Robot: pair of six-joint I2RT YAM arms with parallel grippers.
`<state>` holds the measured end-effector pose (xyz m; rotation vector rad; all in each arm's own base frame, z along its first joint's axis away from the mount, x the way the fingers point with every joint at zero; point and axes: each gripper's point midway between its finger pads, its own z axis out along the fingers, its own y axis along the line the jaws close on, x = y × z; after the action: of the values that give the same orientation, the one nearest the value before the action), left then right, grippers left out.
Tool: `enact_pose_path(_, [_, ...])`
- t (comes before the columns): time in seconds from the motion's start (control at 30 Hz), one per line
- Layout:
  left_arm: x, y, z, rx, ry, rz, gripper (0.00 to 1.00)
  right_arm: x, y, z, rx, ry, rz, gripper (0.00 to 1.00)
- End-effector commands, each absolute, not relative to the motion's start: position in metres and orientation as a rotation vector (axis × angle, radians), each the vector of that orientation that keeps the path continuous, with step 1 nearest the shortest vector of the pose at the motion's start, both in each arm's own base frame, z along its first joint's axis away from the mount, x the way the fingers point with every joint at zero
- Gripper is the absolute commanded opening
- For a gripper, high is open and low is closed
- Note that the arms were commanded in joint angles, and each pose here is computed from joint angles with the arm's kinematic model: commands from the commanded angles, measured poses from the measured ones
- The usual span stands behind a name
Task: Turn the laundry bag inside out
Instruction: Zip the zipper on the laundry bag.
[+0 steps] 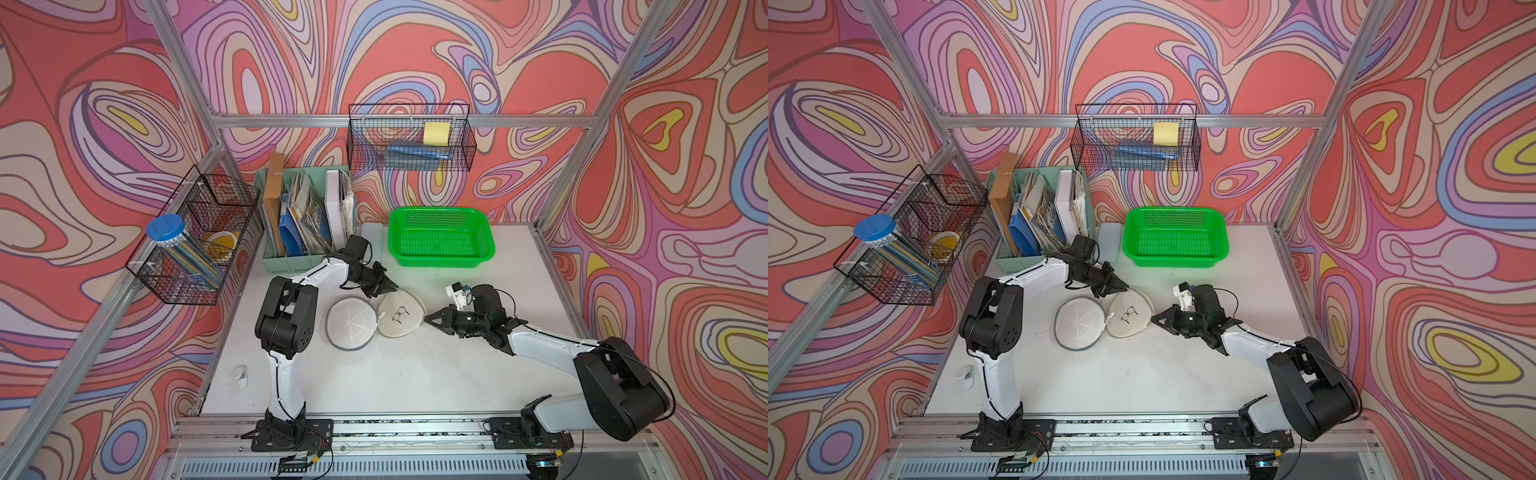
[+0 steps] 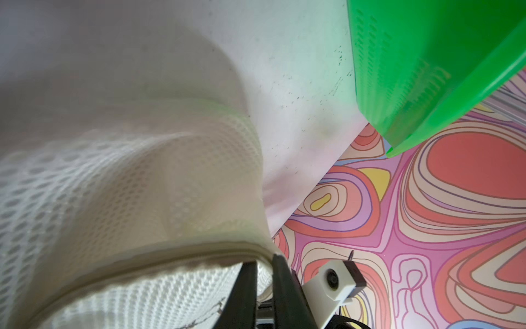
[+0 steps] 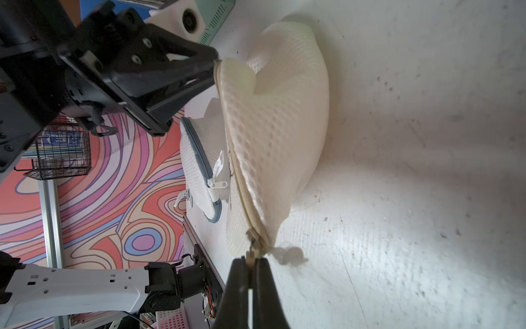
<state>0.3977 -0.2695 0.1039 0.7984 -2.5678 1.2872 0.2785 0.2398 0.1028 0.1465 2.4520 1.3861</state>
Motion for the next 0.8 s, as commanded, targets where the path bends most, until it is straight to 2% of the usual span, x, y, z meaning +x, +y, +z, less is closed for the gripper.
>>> enact_pose_path(0.0, [0.390, -0.279, 0.138, 0.603, -2.691, 1.336, 0.41, 0.279, 0.242, 0.104, 0.117, 2.467, 1.384, 0.00])
enact_pose_path(0.2, [0.337, -0.298, 0.135, 0.181, -2.893, 0.994, 0.44, 0.282, 0.244, 0.107, 0.098, 2.463, 1.384, 0.00])
enact_pose_path(0.37, [0.317, -0.318, 0.122, -0.081, -2.944, 0.745, 0.42, 0.282, 0.243, 0.107, 0.097, 2.467, 1.380, 0.00])
enact_pose_path(0.67, [0.310, -0.325, 0.095, -0.140, -2.939, 0.568, 0.40, 0.281, 0.243, 0.110, 0.084, 2.460, 1.374, 0.00])
enact_pose_path(0.77, [0.314, -0.327, 0.091, -0.133, -2.941, 0.557, 0.28, 0.280, 0.242, 0.111, 0.083, 2.457, 1.374, 0.00])
